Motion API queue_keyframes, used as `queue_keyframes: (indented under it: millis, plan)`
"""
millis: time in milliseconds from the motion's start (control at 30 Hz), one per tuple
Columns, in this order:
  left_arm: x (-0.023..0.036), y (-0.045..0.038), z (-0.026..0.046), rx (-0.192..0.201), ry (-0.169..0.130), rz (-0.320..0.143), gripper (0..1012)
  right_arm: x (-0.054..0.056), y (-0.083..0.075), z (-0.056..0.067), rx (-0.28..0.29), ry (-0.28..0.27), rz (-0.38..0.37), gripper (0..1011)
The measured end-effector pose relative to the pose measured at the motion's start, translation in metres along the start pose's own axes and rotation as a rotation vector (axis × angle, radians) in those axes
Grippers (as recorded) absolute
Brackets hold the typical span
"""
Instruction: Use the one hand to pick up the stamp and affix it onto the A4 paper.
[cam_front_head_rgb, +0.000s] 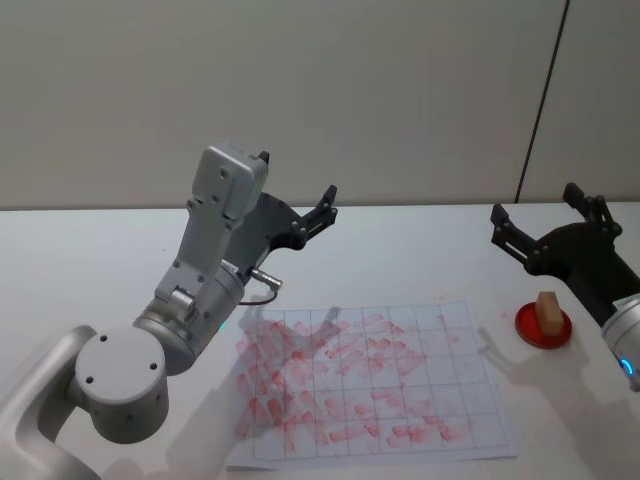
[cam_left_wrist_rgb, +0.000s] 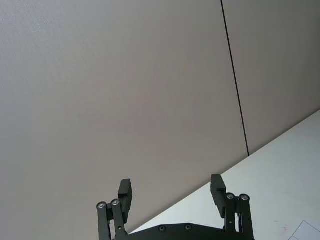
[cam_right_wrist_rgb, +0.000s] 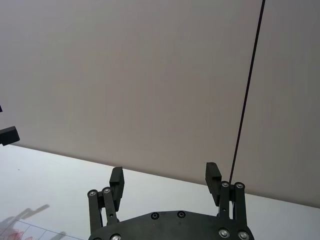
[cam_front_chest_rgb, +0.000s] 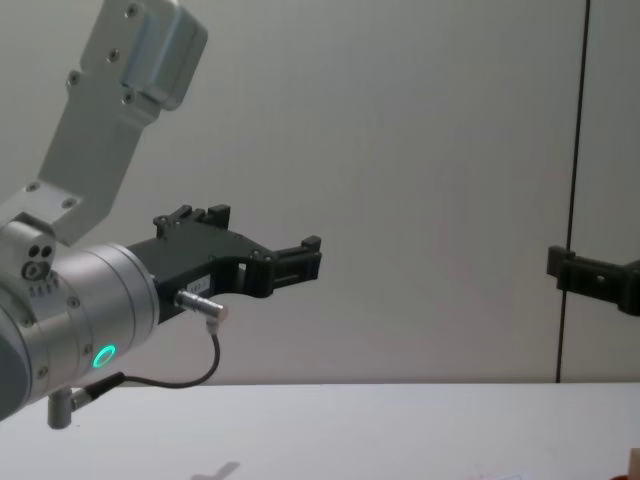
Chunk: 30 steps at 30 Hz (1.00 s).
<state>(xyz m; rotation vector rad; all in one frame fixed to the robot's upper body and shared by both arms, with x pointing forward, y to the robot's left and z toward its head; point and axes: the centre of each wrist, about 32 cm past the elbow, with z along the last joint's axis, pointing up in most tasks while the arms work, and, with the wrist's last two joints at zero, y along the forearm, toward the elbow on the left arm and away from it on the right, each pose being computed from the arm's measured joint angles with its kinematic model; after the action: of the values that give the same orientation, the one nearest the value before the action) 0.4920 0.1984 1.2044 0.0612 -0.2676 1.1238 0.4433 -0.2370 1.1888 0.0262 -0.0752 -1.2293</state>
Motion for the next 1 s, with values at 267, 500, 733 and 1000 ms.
queue_keyframes:
  millis: [267, 500, 733, 1000]
  plan:
    - [0.0, 0.0, 0.0, 0.0, 0.0, 0.0, 1001, 0.0001, 0.0, 0.0, 0.0, 0.0, 0.0, 1001]
    - [0.0, 0.0, 0.0, 0.0, 0.0, 0.0, 1001, 0.0001, 0.0, 0.0, 0.0, 0.0, 0.0, 1001]
    - [0.0, 0.0, 0.0, 0.0, 0.0, 0.0, 1001, 0.0001, 0.0, -0.0001, 0.0, 0.0, 0.0, 1001]
    - [0.0, 0.0, 0.0, 0.0, 0.0, 0.0, 1001, 0.0001, 0.0001, -0.0001, -0.001, 0.0, -0.001, 1001]
